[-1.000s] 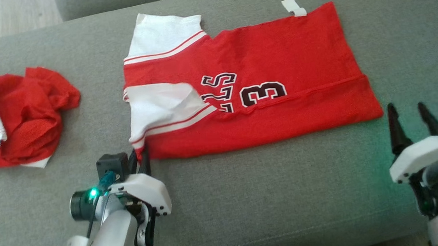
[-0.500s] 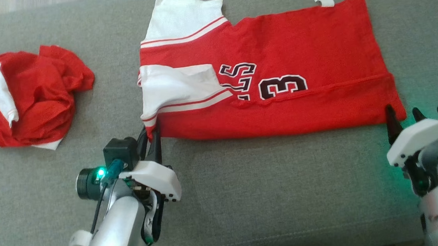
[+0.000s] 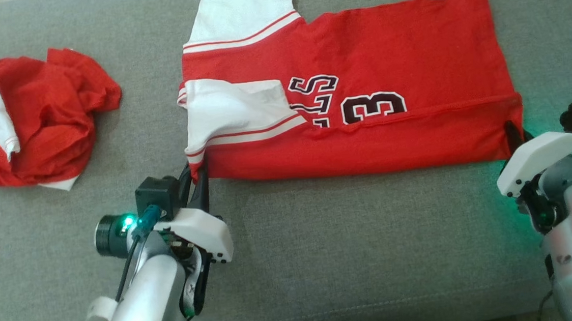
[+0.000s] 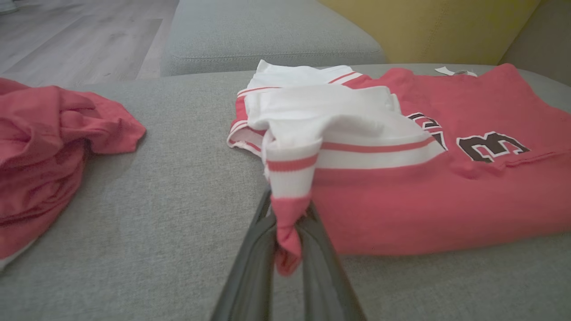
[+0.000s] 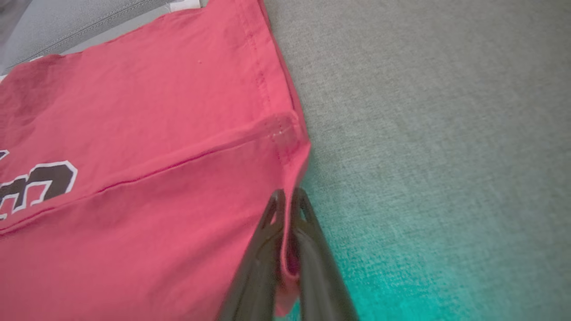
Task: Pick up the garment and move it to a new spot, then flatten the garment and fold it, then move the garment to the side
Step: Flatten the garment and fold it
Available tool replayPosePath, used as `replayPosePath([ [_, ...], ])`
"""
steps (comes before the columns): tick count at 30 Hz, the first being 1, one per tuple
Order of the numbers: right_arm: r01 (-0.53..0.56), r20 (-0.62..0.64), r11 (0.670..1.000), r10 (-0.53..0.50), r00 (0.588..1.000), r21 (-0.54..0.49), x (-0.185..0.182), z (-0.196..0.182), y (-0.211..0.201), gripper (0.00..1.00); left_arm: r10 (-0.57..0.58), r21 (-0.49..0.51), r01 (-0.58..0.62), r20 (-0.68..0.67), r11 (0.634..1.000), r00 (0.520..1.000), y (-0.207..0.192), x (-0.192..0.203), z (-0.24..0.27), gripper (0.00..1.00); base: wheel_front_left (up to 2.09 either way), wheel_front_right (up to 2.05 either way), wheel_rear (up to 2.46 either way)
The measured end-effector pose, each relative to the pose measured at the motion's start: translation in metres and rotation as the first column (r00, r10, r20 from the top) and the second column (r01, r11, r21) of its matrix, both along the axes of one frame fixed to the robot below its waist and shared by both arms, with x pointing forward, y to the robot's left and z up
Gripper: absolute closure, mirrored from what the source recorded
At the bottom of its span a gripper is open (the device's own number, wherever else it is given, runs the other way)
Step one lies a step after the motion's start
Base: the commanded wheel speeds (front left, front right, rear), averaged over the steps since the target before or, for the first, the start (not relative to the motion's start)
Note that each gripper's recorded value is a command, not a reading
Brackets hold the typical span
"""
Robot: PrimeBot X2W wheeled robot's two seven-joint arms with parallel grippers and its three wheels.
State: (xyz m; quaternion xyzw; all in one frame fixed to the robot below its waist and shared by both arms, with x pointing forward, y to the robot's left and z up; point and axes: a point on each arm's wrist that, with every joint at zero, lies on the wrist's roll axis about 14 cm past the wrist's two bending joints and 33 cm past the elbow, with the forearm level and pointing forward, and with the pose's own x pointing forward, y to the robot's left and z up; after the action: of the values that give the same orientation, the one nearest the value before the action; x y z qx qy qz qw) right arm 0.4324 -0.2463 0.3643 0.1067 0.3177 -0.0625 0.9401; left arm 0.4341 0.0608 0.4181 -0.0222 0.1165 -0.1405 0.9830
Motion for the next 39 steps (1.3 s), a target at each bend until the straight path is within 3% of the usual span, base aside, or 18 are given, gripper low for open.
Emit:
replayPosePath([
  [9, 0.005, 0.038, 1.0, -0.004, 0.999, -0.005, -0.01, 0.019, -0.013, 1.0, -0.002, 0.034, 0.003, -0.009, 0.999, 1.0, 0.007, -0.009, 0.004, 1.0, 0.0, 0.0, 0.0],
  [26, -0.003, -0.041, 0.998, 0.005, 0.999, 0.059, -0.088, 0.028, -0.02, 1.0, -0.016, 0.06, 0.02, -0.068, 0.998, 0.998, 0.019, -0.072, 0.003, 1.0, 0.0, 0.0, 0.0],
  [34, 0.017, -0.052, 0.998, -0.014, 0.999, 0.068, -0.104, 0.032, -0.025, 1.0, -0.031, 0.063, 0.039, -0.125, 0.997, 0.992, 0.015, -0.084, -0.006, 1.0, 0.0, 0.0, 0.0],
  [35, 0.024, -0.039, 0.997, -0.021, 0.999, 0.069, -0.104, 0.035, -0.026, 0.68, -0.033, 0.064, 0.042, -0.131, 0.997, 0.991, 0.015, -0.084, -0.006, 1.0, 0.0, 0.0, 0.0],
  [36, 0.027, -0.028, 0.998, -0.025, 0.999, 0.062, -0.104, 0.037, -0.027, 0.0, -0.035, 0.065, 0.044, -0.135, 0.997, 0.99, 0.014, -0.084, -0.007, 0.62, 0.0, 0.0, 0.0],
  [37, 0.032, -0.018, 0.998, -0.031, 0.999, 0.059, -0.103, 0.04, -0.028, 0.0, -0.035, 0.067, 0.044, -0.136, 0.997, 0.99, 0.014, -0.084, -0.008, 0.2, 0.0, 0.0, 0.0],
  [38, 0.038, -0.005, 0.998, -0.038, 0.999, 0.053, -0.102, 0.042, -0.029, 0.0, -0.03, 0.07, 0.039, -0.137, 0.997, 0.99, 0.014, -0.083, -0.008, 0.0, 0.0, 0.0, 0.0],
  [39, 0.047, 0.01, 0.998, -0.047, 0.999, 0.04, -0.101, 0.045, -0.033, 0.0, -0.021, 0.075, 0.032, -0.137, 0.997, 0.99, 0.016, -0.082, -0.009, 0.0, 0.0, 0.0, 0.0],
])
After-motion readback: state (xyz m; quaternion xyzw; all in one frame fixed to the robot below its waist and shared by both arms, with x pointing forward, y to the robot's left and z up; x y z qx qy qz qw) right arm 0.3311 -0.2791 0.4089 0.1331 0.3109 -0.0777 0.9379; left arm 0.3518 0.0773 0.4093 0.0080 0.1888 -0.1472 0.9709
